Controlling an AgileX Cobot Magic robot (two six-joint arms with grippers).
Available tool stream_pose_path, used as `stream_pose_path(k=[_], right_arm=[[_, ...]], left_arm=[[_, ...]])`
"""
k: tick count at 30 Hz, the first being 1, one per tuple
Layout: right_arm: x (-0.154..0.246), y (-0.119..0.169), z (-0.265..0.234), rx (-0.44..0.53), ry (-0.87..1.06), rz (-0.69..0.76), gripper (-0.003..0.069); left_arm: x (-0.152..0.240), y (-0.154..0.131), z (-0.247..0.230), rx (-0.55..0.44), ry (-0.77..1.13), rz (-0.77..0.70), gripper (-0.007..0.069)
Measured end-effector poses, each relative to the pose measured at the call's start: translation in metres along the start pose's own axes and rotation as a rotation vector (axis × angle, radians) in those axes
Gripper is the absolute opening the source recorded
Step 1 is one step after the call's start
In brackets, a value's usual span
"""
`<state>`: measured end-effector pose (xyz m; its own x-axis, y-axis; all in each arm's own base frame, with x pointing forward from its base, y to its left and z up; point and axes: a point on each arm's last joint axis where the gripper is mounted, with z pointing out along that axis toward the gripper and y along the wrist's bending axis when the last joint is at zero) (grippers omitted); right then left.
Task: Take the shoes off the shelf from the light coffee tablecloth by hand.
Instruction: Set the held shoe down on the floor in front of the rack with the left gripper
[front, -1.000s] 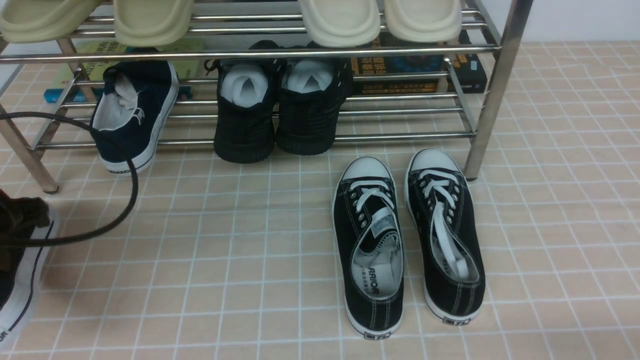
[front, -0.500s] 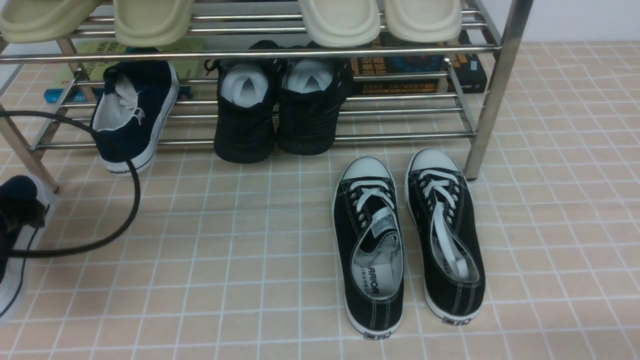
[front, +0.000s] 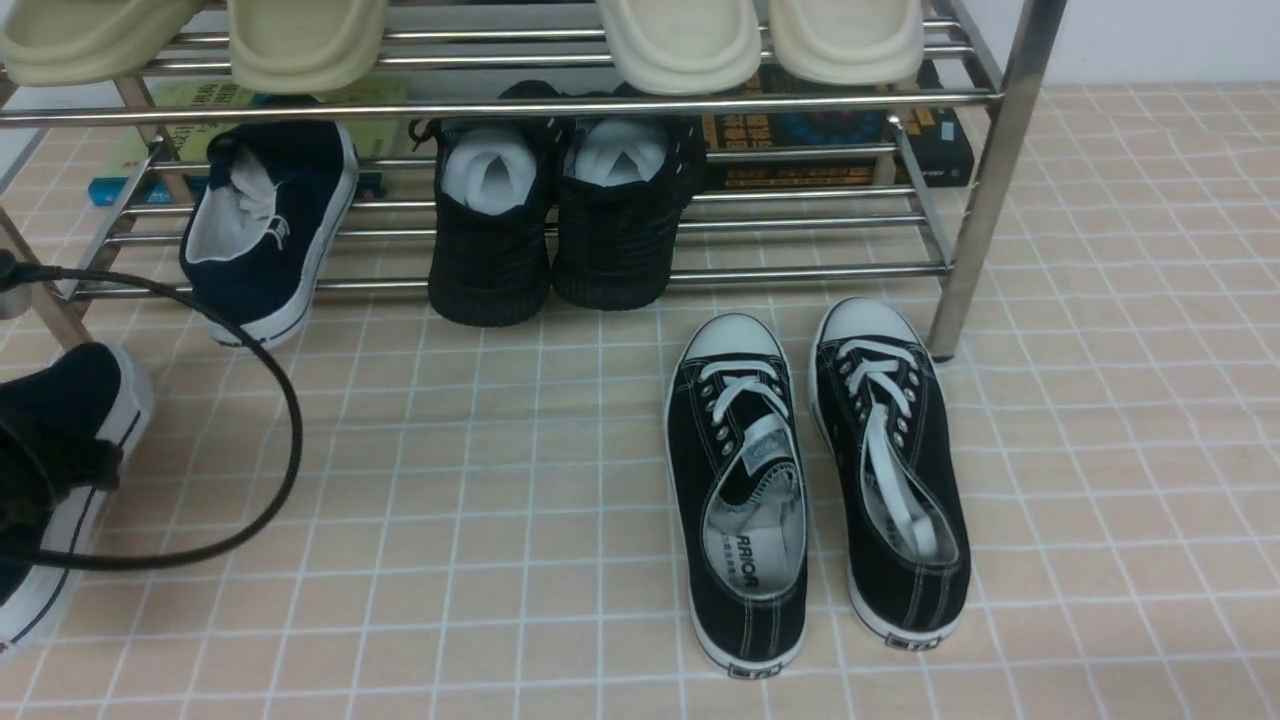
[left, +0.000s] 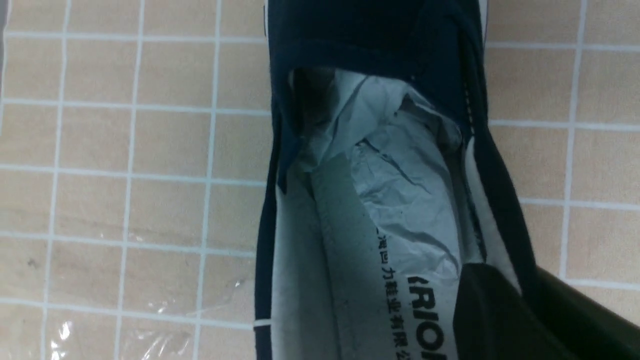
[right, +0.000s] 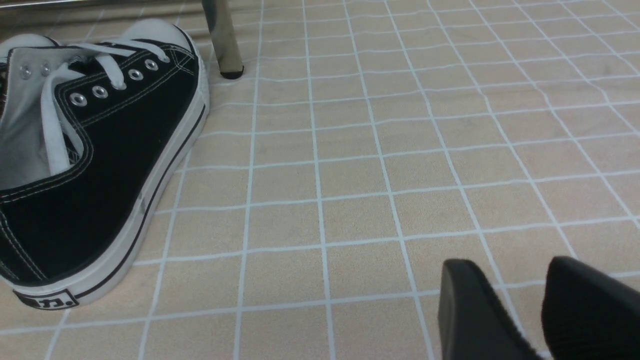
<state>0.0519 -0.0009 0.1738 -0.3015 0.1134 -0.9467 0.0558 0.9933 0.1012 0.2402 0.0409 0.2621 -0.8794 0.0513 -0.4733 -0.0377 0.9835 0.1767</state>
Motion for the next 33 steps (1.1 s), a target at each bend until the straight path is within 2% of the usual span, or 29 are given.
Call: stream_pose_path(k=[9, 22, 25, 28, 29, 32, 33], right_arm=[[0.0, 0.0, 0.0, 0.0, 0.0, 0.0, 0.0239], [0.0, 0.0, 0.0, 0.0, 0.0, 0.0, 0.0239], [0.0, 0.0, 0.0, 0.0, 0.0, 0.0, 0.0239], [0.0, 0.0, 0.0, 0.0, 0.0, 0.001, 0.0239], [0.0, 0.0, 0.0, 0.0, 0.0, 0.001, 0.0239], [0.0, 0.0, 0.0, 0.0, 0.0, 0.001, 0.0239], [0.0, 0.0, 0.0, 0.0, 0.0, 0.001, 0.0239]], left_arm=[[0.0, -0.007, 0.025, 0.058, 0.078, 0.06, 0.0035], [0.001, -0.009, 0.041, 0.076, 0.133, 0.097, 0.0064], [0.003, -0.011, 0.041, 0.089, 0.149, 0.063, 0.0098], [0.003, -0.012, 0.04, 0.1, 0.16, 0.033, 0.0178], [0.003, -0.012, 0.04, 0.1, 0.16, 0.032, 0.0183], [-0.003, -0.009, 0.035, 0.092, 0.169, 0.006, 0.0299], [-0.004, -0.009, 0.034, 0.091, 0.17, 0.004, 0.0305]])
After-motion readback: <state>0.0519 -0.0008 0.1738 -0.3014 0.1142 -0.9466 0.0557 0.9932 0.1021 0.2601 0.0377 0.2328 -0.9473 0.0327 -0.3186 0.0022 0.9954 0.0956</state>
